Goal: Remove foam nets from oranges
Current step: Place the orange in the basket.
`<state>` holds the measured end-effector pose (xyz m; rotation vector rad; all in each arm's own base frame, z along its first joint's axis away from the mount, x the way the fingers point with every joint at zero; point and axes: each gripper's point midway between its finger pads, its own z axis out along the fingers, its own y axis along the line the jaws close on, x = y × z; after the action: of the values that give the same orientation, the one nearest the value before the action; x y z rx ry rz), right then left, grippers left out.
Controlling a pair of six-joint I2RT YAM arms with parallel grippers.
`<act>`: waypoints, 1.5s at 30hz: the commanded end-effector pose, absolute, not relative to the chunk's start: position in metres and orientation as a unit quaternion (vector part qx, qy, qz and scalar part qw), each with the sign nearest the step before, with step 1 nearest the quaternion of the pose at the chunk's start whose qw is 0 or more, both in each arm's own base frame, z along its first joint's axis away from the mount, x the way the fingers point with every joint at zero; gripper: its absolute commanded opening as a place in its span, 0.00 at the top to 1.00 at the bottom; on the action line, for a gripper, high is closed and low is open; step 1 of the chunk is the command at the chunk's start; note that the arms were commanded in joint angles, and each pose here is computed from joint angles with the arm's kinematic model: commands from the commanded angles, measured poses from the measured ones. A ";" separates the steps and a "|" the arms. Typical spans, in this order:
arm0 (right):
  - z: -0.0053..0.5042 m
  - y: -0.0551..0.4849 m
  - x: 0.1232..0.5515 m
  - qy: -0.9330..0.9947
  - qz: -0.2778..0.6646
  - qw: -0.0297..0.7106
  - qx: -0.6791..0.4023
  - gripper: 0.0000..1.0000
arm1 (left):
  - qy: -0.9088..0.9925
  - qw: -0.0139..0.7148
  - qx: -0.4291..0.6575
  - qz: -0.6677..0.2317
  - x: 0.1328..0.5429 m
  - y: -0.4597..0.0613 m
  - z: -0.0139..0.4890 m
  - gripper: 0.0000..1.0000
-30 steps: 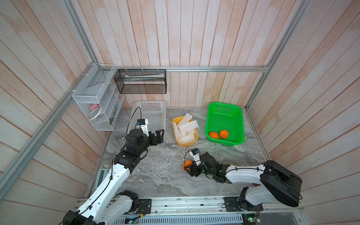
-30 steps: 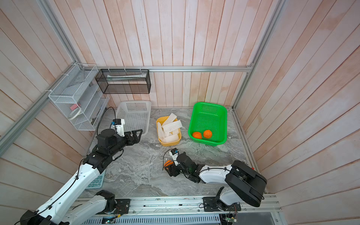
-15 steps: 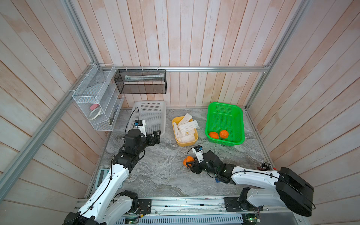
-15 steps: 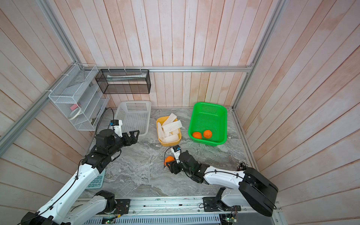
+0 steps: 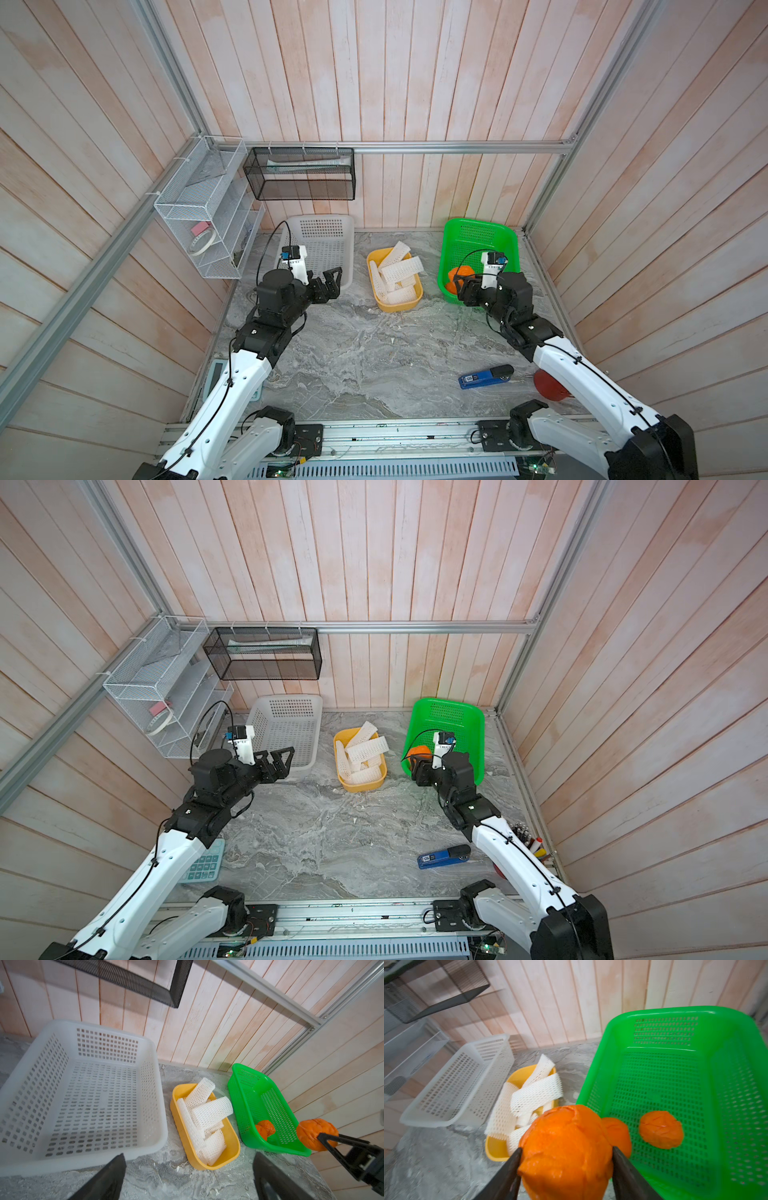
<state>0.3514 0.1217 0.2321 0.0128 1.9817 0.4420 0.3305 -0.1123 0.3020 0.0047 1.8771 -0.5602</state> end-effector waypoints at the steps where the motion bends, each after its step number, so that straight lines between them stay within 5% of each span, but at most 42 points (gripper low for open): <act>1: 0.208 0.099 0.364 0.860 0.165 0.483 0.017 0.35 | 0.758 0.610 0.029 -0.229 0.328 -0.110 0.346 0.00; 18: 0.123 0.070 0.484 0.892 0.170 0.416 0.053 0.37 | 0.762 0.626 0.042 -0.158 0.316 -0.089 0.364 0.00; 27: 0.080 0.079 0.510 0.914 0.178 0.362 0.042 0.34 | 0.775 0.618 0.034 -0.132 0.308 -0.078 0.354 0.00; 37: 0.135 0.068 0.502 0.888 0.155 0.431 0.037 0.14 | 0.780 0.619 0.002 -0.094 0.296 -0.056 0.334 0.00; 45: 0.207 0.041 0.448 0.835 0.092 0.542 0.027 0.02 | 0.773 0.630 -0.065 -0.034 0.290 -0.023 0.288 0.00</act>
<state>0.4640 0.0595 0.1925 0.0562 2.0618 0.3292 0.2911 -0.0422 0.2952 -0.0632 1.8158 -0.1563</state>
